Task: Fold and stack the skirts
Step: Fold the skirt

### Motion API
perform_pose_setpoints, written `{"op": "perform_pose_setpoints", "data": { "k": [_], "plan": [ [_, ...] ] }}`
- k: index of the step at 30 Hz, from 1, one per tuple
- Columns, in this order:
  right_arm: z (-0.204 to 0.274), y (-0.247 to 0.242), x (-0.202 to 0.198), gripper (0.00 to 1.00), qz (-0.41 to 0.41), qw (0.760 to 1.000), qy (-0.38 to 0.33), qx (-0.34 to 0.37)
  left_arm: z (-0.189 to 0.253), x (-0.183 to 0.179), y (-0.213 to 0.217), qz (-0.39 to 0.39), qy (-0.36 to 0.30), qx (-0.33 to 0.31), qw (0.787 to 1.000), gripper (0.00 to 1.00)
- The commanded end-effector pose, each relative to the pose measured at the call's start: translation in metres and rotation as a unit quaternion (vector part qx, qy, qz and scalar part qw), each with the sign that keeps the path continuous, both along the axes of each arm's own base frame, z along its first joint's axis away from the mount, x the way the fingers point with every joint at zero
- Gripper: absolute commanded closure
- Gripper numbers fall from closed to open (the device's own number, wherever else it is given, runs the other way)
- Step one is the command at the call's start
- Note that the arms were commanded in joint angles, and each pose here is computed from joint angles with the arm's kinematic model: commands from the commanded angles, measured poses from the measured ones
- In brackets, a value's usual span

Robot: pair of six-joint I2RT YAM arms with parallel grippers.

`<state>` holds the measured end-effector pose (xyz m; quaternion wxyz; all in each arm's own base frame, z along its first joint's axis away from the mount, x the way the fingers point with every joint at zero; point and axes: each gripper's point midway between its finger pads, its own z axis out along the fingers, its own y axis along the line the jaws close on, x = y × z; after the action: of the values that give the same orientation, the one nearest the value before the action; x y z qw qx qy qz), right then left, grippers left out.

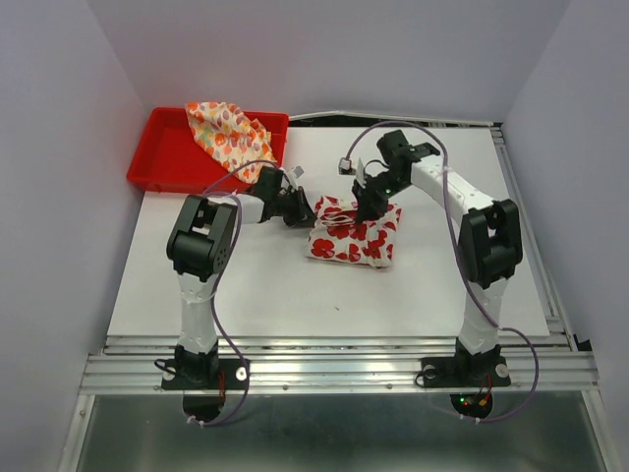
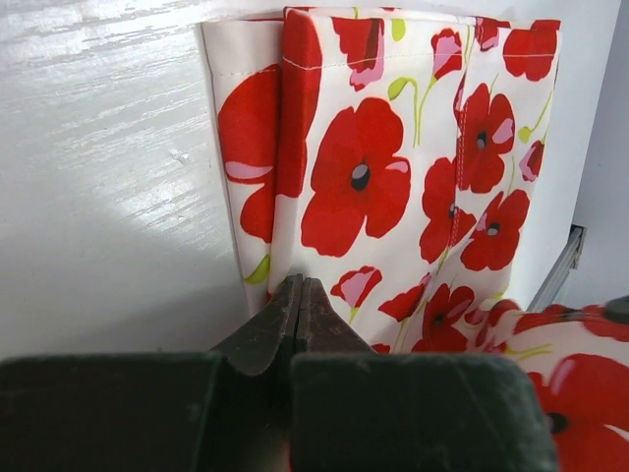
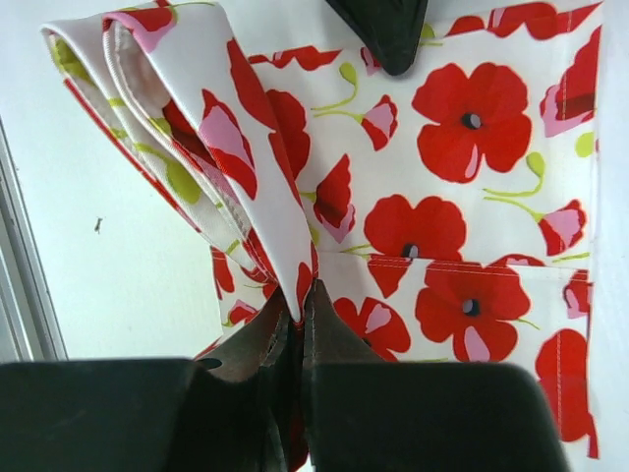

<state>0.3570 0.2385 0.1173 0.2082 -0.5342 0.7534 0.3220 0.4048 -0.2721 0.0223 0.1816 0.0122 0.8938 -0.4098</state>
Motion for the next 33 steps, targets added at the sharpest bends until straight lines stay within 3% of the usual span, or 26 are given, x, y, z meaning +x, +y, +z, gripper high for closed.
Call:
{"op": "perform_pose_setpoints", "data": {
  "k": [1,15,27,33],
  "plan": [
    [0.009,-0.002,0.008,0.99,0.002,1.0,0.012,-0.005,-0.061,-0.02,0.036,0.018,0.052,0.1,0.993,1.0],
    [-0.015,-0.034,0.074,0.99,-0.026,0.998,-0.02,-0.048,-0.065,-0.021,0.036,0.014,0.057,0.1,0.993,1.0],
    [-0.027,-0.035,0.102,0.99,-0.02,0.997,-0.054,-0.055,-0.066,-0.02,0.037,0.011,0.057,0.105,0.993,1.0],
    [-0.026,-0.031,0.112,0.94,-0.018,0.997,-0.063,-0.047,-0.068,-0.019,0.038,0.009,0.057,0.105,0.993,1.0]
  ]
}}
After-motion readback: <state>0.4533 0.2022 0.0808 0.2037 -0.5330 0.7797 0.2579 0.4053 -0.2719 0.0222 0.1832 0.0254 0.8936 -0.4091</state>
